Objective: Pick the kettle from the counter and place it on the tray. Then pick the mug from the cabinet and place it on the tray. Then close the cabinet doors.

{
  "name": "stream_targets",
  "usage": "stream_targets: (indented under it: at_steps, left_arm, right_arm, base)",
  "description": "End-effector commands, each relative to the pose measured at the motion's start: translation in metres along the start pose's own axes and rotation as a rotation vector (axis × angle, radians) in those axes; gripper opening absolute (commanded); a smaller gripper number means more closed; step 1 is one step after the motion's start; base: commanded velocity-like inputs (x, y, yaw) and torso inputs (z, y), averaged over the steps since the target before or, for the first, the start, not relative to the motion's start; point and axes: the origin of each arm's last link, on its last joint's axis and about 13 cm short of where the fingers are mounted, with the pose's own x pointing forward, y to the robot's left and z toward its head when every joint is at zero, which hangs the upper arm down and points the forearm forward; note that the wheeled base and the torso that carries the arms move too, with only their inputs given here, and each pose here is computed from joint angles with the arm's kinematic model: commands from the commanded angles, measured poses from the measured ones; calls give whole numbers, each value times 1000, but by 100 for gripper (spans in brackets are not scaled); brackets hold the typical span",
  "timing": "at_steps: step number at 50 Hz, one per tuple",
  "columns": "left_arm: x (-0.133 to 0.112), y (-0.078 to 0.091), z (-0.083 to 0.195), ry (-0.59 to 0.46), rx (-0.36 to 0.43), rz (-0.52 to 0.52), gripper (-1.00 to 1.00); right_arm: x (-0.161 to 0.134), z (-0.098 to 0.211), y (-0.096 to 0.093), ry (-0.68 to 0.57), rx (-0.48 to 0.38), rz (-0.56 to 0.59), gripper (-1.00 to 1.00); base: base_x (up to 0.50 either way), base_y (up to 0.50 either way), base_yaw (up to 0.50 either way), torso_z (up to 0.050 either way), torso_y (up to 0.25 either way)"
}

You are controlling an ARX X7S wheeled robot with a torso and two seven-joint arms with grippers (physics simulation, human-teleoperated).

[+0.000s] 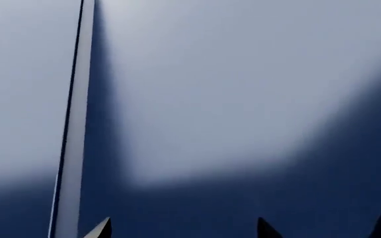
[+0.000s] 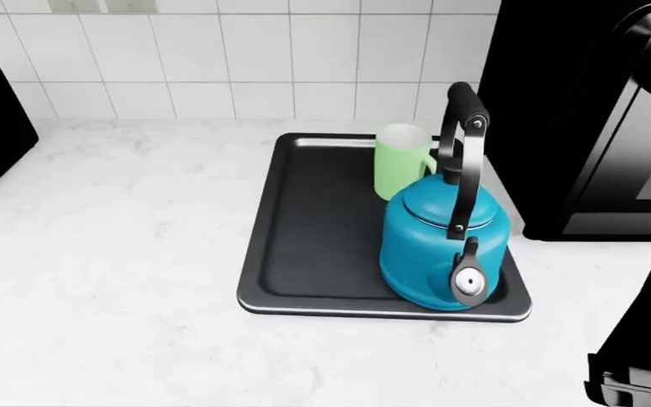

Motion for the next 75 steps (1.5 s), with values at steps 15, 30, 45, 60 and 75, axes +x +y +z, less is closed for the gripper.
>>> stream_targets:
  at_steps: [15,30,45,60,75]
  left_arm:
    - [5,-31,-53,281,226,-284,100]
    - [9,-27,-85,335,404,-252,100]
    - [4,-33,-120,353,727,-329,100]
    - [-1,-26,-148,399,909,-325,100]
    - [-8,-8,-76,146,297,-83,100]
  right_arm:
    - [10,8,4,-156,-46,10,100]
    - [7,7,4,-153,-44,25,100]
    - [4,6,3,-141,-43,34,100]
    - [2,6,3,-125,-42,36,100]
    - [-5,5,3,-97,-29,58,100]
  base:
    - [0,0,0,0,0]
    - [0,0,0,0,0]
    - [0,0,0,0,0]
    - [0,0,0,0,0]
    - [0,0,0,0,0]
